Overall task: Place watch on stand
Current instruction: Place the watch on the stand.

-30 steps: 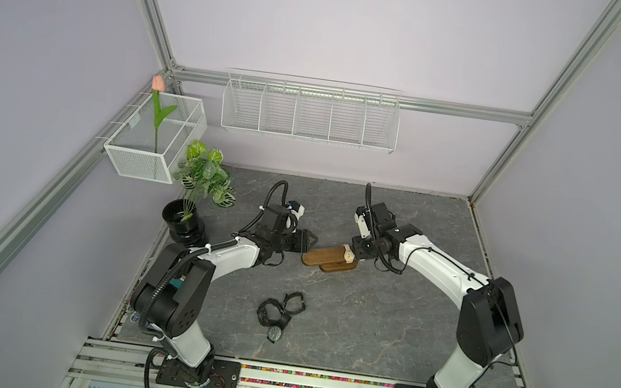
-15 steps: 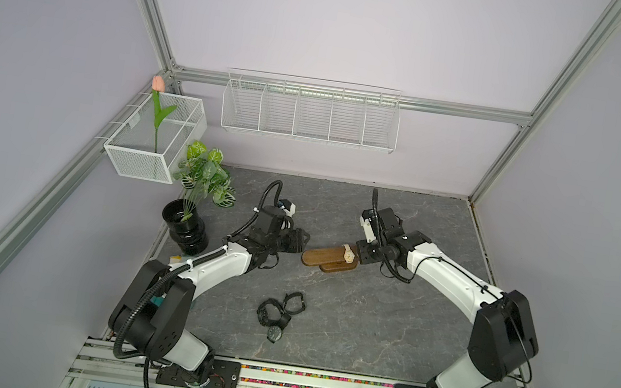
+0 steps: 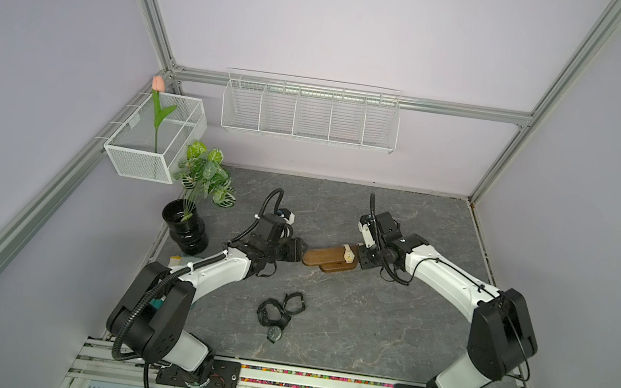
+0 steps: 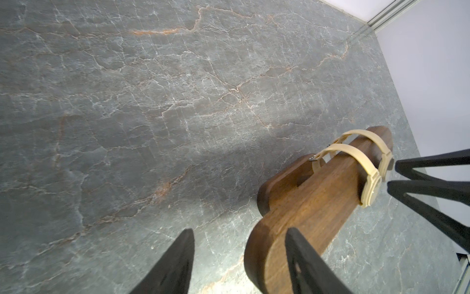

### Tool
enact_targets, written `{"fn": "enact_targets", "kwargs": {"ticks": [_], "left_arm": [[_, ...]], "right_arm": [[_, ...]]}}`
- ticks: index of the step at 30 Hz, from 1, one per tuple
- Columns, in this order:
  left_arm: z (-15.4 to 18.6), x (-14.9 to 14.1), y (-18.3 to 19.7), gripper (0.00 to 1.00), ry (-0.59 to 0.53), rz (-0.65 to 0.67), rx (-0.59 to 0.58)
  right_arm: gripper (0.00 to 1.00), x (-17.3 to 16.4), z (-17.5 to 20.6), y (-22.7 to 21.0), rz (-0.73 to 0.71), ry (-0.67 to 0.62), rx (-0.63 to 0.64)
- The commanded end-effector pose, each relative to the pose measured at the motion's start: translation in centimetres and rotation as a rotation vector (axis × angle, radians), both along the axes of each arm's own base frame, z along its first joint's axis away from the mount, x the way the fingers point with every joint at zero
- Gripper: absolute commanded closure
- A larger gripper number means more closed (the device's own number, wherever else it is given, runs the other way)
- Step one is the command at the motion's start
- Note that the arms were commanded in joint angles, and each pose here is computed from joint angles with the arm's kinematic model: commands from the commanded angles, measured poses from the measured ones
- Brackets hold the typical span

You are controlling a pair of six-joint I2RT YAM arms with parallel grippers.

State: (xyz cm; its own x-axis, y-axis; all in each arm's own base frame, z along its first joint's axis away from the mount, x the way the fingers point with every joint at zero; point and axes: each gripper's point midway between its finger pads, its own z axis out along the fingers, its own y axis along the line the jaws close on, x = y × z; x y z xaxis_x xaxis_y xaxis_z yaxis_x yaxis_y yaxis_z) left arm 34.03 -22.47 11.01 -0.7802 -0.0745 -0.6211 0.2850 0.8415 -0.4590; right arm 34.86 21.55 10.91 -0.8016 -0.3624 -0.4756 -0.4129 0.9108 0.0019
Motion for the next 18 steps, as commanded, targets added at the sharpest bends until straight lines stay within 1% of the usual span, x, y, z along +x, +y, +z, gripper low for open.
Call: {"fn": "enact_targets", "kwargs": {"ticks": [1,12,18], "left_arm": [[-0.6,0.1,-0.1,0.41,0.015,0.002,0.006],[-0.9,0.3,-0.3,0.42,0.018,-0.005,0.015],[-1.2,0.2,-0.3,0.42,0.025,-0.008,0.022]], "right_arm": [[0.57,0.4,0.3,0.5,0.028,-0.013,-0.017],[0.55,0.8,-0.4,0.8,0.034,0.002,-0.047],[0.56,0.8,-0.3,1.8,0.060,0.008,-0.029]]}}
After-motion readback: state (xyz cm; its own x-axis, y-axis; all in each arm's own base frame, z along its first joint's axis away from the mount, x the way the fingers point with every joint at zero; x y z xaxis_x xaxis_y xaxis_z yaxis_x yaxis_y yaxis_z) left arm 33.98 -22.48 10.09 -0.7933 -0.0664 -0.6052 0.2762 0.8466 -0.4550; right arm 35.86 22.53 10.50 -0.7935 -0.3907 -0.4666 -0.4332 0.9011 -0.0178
